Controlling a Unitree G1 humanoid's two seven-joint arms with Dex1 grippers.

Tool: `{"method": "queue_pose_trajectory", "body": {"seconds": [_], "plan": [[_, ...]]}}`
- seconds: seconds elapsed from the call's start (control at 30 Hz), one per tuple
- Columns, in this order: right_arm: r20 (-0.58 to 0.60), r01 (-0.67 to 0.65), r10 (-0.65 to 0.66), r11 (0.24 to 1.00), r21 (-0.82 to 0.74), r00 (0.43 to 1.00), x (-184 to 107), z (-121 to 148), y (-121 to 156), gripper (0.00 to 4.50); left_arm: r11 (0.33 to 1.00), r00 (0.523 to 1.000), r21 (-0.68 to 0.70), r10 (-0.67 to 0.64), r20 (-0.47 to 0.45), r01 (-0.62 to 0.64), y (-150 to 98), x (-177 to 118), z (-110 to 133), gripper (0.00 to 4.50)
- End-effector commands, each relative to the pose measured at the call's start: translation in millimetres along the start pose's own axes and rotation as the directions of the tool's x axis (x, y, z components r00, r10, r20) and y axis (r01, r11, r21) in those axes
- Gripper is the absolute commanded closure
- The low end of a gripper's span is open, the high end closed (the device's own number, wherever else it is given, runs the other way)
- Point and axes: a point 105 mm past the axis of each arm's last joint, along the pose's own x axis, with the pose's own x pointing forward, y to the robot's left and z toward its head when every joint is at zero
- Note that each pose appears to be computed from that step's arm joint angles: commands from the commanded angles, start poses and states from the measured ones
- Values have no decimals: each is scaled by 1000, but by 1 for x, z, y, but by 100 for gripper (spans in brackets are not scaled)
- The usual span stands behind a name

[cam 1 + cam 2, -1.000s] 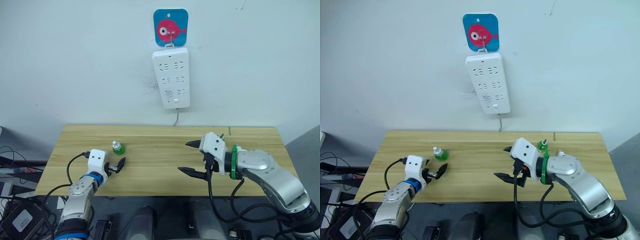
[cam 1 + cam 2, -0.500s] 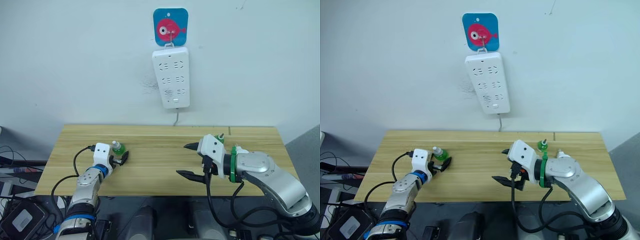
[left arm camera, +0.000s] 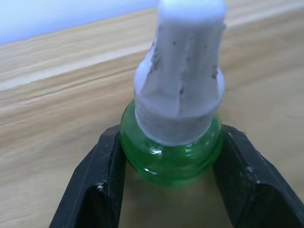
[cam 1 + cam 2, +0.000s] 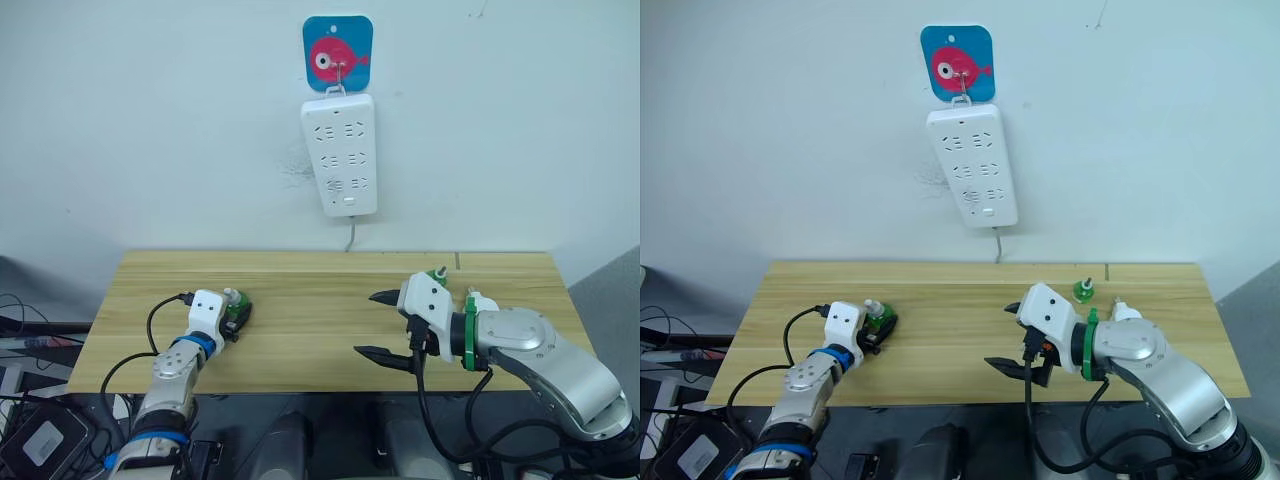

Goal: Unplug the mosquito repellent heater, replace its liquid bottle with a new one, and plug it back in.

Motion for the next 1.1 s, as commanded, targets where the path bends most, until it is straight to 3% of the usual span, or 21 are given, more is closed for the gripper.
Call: {"method": "queue_pose_trajectory", "body": {"seconds": [0.03, 0.1, 0.27, 0.37, 0.43, 0.63, 0.93, 1.03, 1.1], "plan": [[72, 2, 0, 1000, -30, 997, -7, 22, -3, 0, 951, 955, 190, -269, 123, 244, -33, 3, 60, 227], [98, 0, 4, 999, -35, 995, -8, 32, -7, 0, 896, 902, 216, -418, 107, 389, -54, 4, 80, 227], [115, -51, 55, 998, -33, 992, -5, 51, -9, 0, 677, 693, 239, -720, 21, 696, -98, -3, 124, 227], [107, -63, 67, 997, -36, 992, 1, 58, -11, 0, 571, 596, 261, -802, -25, 779, -112, -8, 143, 227], [96, -59, 60, 998, -14, 994, 6, 60, -13, 0, 528, 558, 275, -829, -37, 803, -117, -9, 153, 227], [109, -66, 64, 998, 16, 992, 19, 69, -15, 0, 465, 504, 314, -862, -51, 828, -125, -9, 167, 227], [98, -55, 52, 998, 27, 994, 40, 63, -16, 0, 452, 485, 327, -874, -24, 830, -127, -11, 175, 227], [102, -50, 47, 999, 22, 994, 42, 63, -17, 64, 448, 477, 322, -879, -13, 834, -127, -13, 175, 227], [110, -54, 51, 998, 20, 993, 42, 63, -17, 134, 446, 475, 320, -880, -13, 835, -127, -14, 174, 227]]}}
